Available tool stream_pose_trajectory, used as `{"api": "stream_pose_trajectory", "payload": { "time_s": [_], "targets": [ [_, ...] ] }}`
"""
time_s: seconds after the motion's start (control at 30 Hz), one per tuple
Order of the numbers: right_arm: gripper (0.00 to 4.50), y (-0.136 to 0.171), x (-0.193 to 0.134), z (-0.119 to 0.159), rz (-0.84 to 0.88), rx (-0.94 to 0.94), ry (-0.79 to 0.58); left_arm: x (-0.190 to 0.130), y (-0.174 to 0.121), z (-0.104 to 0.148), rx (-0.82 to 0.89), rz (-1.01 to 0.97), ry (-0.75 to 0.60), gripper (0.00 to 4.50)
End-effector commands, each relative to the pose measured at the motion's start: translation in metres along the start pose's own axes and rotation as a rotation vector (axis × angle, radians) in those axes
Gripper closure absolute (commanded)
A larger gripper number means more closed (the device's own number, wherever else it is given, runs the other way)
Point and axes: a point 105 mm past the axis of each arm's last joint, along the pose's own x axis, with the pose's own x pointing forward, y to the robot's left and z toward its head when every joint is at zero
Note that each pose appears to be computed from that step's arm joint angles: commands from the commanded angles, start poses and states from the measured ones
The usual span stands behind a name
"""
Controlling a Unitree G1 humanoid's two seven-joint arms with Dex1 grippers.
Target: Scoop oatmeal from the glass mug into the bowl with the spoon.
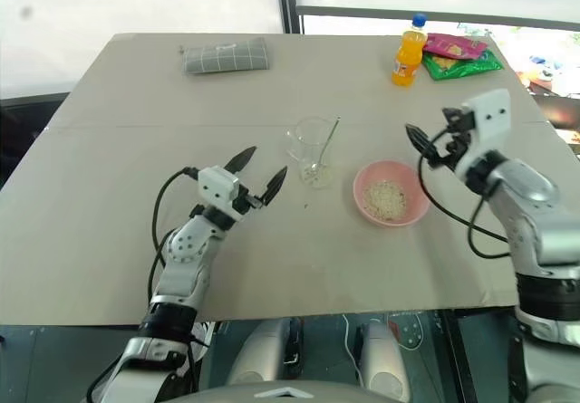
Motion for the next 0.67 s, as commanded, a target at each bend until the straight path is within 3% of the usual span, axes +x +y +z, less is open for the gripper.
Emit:
{"api": "stream_pose_trajectory", "payload": {
  "time_s": [0.03, 0.27, 0.43, 0.67],
  "targets": [
    [0.2, -0.009, -0.027, -0.003, 0.016, 0.01, -0.019, -0.017, 0.001, 0.015, -0.022, 0.012, 0.009, 0.0],
    [0.2, -0.007, -0.079, -0.075, 0.057, 0.048, 0.146, -0.072, -0.002, -0.013, -0.073, 0.101, 0.245, 0.0],
    [0.2, 0.009, -0.103, -0.09, 0.145, 0.08, 0.183, -0.095, -0.002, -0.009, -0.074, 0.116, 0.316, 0.0],
    [0.2, 0.016, -0.112, -0.102, 0.21, 0.082, 0.229, -0.111, -0.004, -0.007, -0.062, 0.126, 0.368, 0.0]
  ]
}}
